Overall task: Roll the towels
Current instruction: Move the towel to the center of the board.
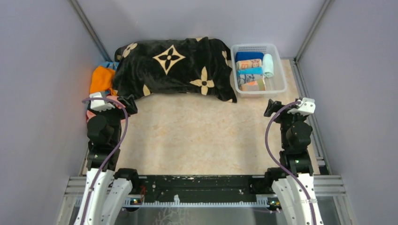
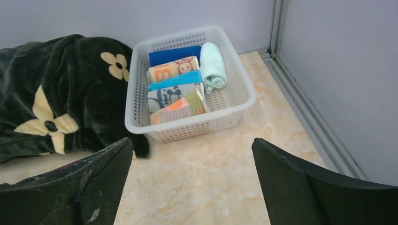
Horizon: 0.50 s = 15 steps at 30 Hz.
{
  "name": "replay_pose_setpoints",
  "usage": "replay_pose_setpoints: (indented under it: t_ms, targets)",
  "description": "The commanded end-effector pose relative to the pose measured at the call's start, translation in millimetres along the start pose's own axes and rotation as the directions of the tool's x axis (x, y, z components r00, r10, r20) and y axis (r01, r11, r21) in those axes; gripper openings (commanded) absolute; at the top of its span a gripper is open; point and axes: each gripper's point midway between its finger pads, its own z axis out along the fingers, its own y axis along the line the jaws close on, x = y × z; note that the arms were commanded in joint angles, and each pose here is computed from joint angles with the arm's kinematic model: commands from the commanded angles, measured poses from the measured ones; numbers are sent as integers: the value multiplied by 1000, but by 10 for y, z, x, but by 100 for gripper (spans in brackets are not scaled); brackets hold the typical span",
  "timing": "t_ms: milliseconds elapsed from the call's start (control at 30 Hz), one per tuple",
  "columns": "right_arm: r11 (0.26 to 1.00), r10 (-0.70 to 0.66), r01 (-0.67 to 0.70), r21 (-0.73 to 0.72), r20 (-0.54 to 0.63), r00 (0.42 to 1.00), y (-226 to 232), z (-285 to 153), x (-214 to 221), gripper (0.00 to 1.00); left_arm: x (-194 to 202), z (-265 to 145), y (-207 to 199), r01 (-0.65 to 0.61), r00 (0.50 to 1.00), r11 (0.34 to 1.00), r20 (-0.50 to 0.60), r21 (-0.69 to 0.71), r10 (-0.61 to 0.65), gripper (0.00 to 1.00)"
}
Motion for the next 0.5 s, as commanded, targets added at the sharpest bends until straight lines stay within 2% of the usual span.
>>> replay_pose_setpoints:
  t_ms: [0, 233, 467]
  targets:
    - [1000, -17, 17, 0, 62, 998, 8, -52, -229, 99, -40, 45, -29, -1, 1000, 1000, 16, 14, 1, 99]
    - [999, -39, 41, -22, 81, 996, 45, -137, -225, 99, 202, 253, -72, -23, 995, 999, -96, 22, 25, 99]
    - [994, -35, 44, -99, 92, 995, 199, -187, -221, 99, 577, 722, 170, 5, 976, 990, -214, -139, -35, 99]
